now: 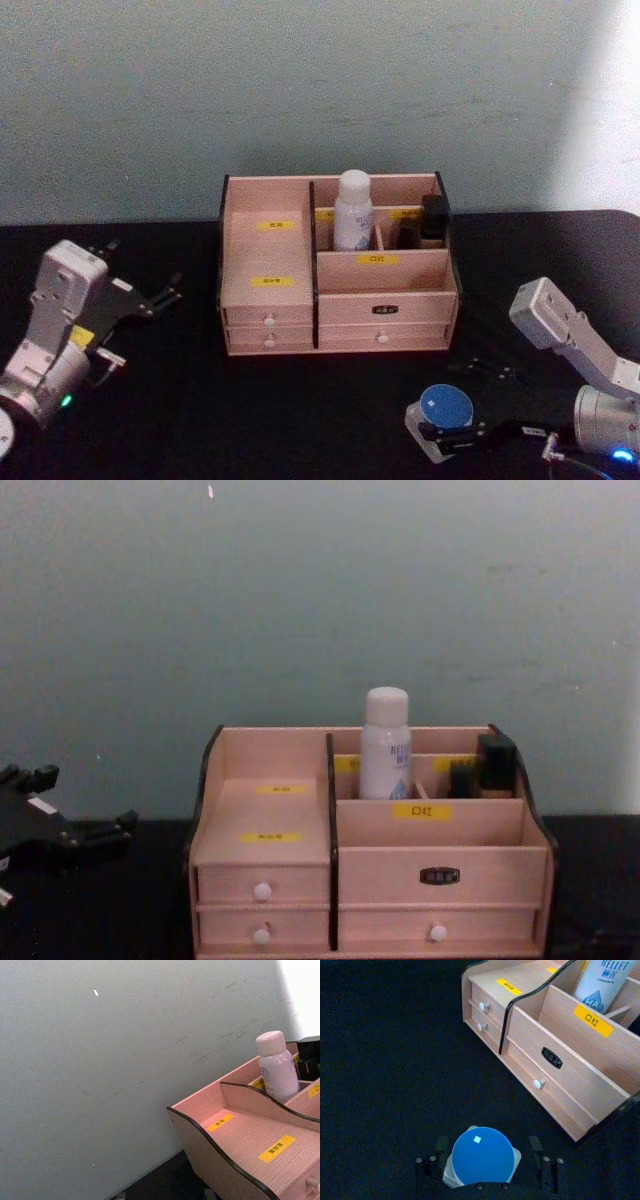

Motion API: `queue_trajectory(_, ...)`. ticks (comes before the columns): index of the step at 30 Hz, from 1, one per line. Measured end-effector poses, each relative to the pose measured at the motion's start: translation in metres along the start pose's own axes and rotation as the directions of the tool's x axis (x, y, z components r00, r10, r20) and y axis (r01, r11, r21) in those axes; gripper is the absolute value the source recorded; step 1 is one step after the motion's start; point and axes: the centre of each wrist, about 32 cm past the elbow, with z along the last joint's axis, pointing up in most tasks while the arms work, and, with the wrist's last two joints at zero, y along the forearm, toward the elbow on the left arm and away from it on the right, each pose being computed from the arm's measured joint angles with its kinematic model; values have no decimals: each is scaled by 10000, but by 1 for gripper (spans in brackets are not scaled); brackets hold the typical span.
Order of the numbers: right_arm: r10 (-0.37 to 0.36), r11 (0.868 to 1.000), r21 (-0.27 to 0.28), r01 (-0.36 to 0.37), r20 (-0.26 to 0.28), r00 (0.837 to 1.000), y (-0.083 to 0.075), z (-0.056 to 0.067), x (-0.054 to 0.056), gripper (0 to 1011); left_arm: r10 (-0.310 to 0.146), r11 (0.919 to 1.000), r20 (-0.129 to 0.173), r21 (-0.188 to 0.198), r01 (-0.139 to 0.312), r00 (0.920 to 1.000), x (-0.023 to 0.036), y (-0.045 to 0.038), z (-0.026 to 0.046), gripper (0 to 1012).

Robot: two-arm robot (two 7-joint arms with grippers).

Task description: Pick up the facial cleanser and watermelon frost from the table and place them into the tiered storage box.

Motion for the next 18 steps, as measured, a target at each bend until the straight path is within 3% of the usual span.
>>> queue_trajectory(18, 16, 9999, -115, -15, 99, 10000, -6, 2, -18, 1002, 0, 10000, 0, 0, 0, 10000, 0, 0, 0, 1001)
